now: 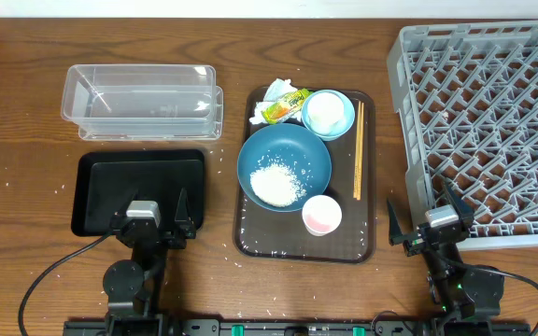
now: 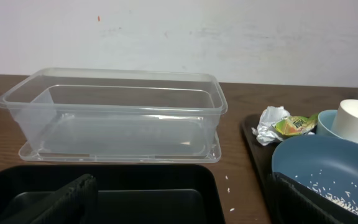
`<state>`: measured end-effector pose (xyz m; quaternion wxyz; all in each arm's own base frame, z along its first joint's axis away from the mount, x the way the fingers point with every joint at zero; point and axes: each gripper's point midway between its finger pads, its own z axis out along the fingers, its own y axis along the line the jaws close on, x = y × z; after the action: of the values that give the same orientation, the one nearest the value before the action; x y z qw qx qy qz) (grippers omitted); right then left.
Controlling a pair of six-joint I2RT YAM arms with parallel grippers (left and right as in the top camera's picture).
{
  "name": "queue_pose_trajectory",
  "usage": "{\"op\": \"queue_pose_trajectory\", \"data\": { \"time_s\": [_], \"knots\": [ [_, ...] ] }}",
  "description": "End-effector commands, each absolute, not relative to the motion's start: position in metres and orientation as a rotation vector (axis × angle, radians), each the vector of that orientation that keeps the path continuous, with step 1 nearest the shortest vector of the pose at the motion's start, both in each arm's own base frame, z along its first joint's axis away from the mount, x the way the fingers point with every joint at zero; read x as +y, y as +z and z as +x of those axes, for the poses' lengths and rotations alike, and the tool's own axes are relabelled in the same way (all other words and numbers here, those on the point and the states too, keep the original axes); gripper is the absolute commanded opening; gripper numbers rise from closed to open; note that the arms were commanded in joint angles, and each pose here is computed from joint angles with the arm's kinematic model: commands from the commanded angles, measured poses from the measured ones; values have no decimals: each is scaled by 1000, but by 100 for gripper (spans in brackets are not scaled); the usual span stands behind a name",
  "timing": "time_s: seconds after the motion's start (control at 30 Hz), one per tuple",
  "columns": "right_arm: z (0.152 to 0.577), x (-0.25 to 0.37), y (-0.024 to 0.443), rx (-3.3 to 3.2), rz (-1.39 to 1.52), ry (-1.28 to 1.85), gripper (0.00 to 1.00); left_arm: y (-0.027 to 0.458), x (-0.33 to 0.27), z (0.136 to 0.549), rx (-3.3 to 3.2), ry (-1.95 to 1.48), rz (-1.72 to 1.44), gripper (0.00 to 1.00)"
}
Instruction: Sort waste into correct bins and load items into the dishwasher rack
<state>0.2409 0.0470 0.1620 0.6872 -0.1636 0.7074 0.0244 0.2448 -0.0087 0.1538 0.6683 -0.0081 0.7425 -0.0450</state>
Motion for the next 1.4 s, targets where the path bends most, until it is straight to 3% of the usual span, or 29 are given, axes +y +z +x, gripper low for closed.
{"op": "queue_pose_trajectory", "data": {
  "time_s": [0.0, 0.77, 1.0, 1.17, 1.37],
  "knots": [
    [242, 44, 160, 1592, -366, 34, 99, 138, -7, 244, 1721, -110, -40, 89],
    [242, 44, 160, 1592, -366, 34, 99, 140, -8, 244, 1712, -111, -39, 89],
    [242, 44, 160, 1592, -366, 34, 99, 149, -87, 221, 1736, -809, 5, 89],
    [242, 44, 160, 1592, -366, 34, 99, 162, -95, 217, 1718, -1047, -160, 89],
    [242, 44, 160, 1592, -366, 34, 99, 241, -103, 202, 1436, -1143, -20, 89]
  ]
}}
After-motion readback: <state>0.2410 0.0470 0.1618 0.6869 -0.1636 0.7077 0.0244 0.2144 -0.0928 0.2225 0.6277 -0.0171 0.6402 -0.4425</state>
